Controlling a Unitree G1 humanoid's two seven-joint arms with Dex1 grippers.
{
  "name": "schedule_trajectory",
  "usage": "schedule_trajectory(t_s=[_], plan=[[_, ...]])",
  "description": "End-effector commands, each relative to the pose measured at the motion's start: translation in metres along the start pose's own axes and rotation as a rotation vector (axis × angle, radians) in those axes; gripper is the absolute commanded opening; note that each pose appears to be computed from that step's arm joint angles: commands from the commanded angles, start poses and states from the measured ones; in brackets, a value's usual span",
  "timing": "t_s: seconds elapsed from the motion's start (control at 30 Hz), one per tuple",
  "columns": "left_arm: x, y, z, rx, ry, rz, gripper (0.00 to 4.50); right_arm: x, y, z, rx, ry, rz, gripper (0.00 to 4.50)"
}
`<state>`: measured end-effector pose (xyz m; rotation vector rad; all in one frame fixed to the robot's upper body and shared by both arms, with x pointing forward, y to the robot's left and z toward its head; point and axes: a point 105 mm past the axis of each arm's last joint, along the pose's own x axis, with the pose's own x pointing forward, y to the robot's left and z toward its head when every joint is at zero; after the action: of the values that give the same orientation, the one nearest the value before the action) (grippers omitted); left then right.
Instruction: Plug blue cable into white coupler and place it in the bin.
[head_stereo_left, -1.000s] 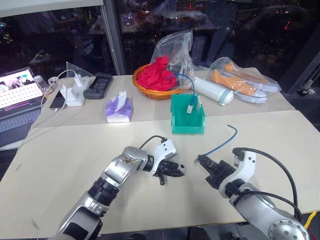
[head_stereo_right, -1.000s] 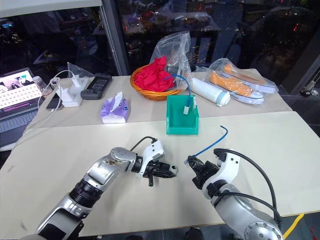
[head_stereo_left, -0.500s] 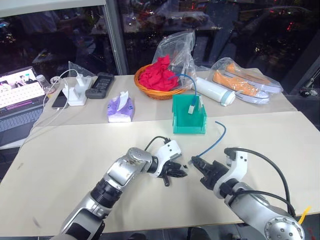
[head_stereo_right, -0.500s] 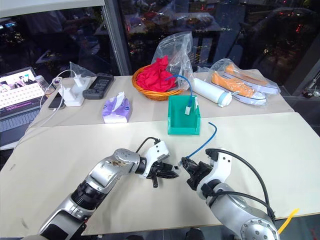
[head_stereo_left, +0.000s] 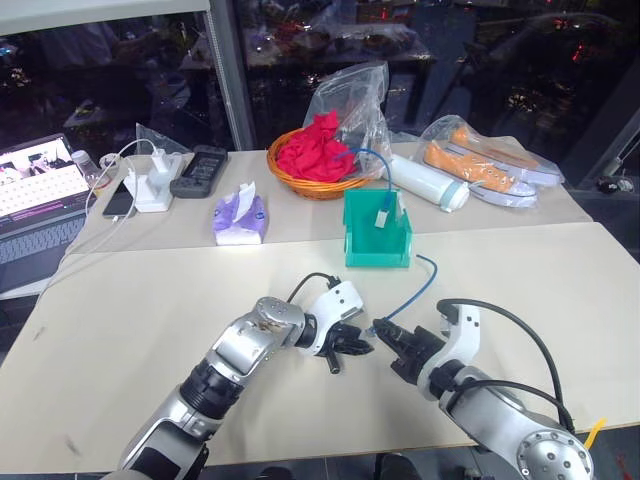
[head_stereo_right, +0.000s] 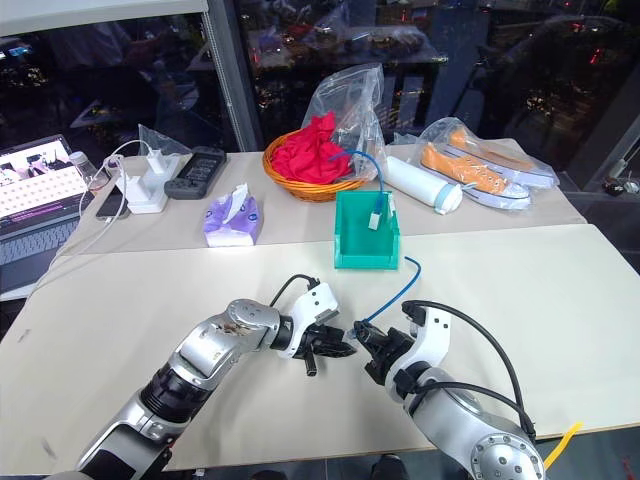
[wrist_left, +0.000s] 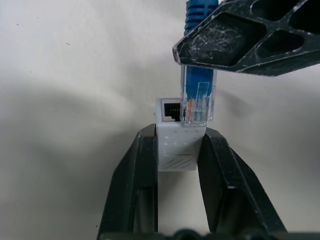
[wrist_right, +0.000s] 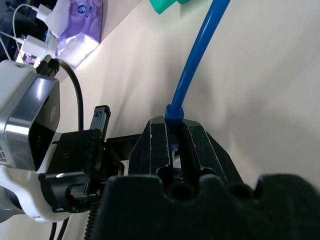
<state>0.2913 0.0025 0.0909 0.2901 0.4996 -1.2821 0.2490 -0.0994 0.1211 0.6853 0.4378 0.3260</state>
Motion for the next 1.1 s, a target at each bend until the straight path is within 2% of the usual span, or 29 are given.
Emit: schedule_trajectory(t_s=[0.03,0.67,1.1], plan=[[0.000,-0.003,-0.004,-0.015,0.013,-0.003,0.64,0.000,0.001,0.003,0.011,-0.016,0.008,0.00],[0.000,0.000,-0.004,-0.058,-0.018,-0.007,0.64,0.002,-0.007,-0.002,-0.001,0.009,0.002,0.00],[-0.006,-0.004,0.010,-0.049,-0.008,0.003,0.64,0.001,-0.010,-0.019,-0.171,0.135,-0.043,0.00]])
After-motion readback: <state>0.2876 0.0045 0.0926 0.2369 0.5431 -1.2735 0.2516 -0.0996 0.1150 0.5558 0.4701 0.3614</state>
